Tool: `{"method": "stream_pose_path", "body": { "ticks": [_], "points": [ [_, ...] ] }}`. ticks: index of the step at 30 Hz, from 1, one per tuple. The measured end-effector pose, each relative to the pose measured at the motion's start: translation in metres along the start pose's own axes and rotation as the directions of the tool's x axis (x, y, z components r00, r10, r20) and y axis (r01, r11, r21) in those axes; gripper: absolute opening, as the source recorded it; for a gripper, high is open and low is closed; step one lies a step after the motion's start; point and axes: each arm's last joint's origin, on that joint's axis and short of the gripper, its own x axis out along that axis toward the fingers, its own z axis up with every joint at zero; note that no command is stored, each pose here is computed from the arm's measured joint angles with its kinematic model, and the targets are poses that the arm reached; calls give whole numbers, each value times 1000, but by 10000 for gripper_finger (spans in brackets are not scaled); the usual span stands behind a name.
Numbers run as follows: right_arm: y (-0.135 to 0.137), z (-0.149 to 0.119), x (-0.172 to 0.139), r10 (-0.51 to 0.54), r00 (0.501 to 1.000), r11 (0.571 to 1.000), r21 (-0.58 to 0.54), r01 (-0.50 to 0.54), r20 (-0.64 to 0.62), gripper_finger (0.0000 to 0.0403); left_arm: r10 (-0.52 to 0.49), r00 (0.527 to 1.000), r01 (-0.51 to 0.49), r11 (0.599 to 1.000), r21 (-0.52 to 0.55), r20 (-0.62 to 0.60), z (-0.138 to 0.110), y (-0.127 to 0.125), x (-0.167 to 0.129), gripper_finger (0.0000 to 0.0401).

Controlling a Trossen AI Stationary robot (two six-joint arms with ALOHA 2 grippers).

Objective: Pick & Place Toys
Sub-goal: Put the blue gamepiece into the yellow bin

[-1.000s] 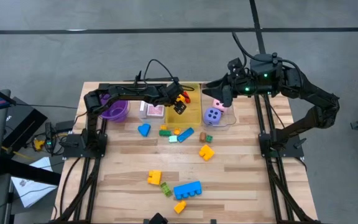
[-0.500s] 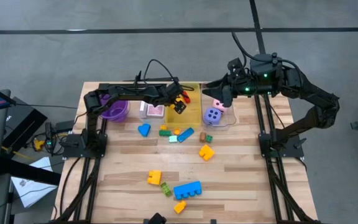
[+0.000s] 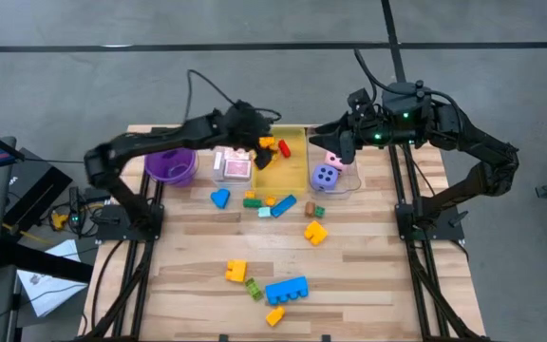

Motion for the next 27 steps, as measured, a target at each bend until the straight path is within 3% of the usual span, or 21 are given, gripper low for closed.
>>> {"method": "stream_pose_path", "body": {
  "ticks": [4,7,9,14,17,19,21,23,27],
  "points": [
    [0,0,0,2,1000,1000,-7,-2,1,250,-224,972,232,961,153,-68,-3,-19,-49,310],
    [0,0,0,4,1000,1000,-14,-4,0,250,-266,950,291,943,160,-162,-14,-32,-80,309],
    [0,0,0,4,1000,1000,-15,-4,-1,250,-243,946,276,951,141,-215,-21,-41,-97,309],
    [0,0,0,5,1000,1000,-15,-5,-3,250,-104,953,136,986,96,-285,-38,-67,-131,309],
    [0,0,0,6,1000,1000,-19,-6,-5,250,-12,940,0,999,-34,-340,-49,-78,-140,318],
    [1,-1,0,8,1000,1000,-24,-8,-7,250,89,918,-143,983,-114,-387,-58,-84,-143,329],
    [2,-1,0,12,1000,1000,-25,-12,-8,250,191,889,-284,943,-175,-417,-69,-89,-139,342],
    [2,-1,0,12,1000,1000,-25,-12,-8,250,281,843,-426,869,-250,-459,-84,-89,-127,354],
    [2,-1,0,12,1000,1000,-24,-12,-8,250,344,775,-569,744,-349,-531,-111,-85,-98,371]
  ]
}}
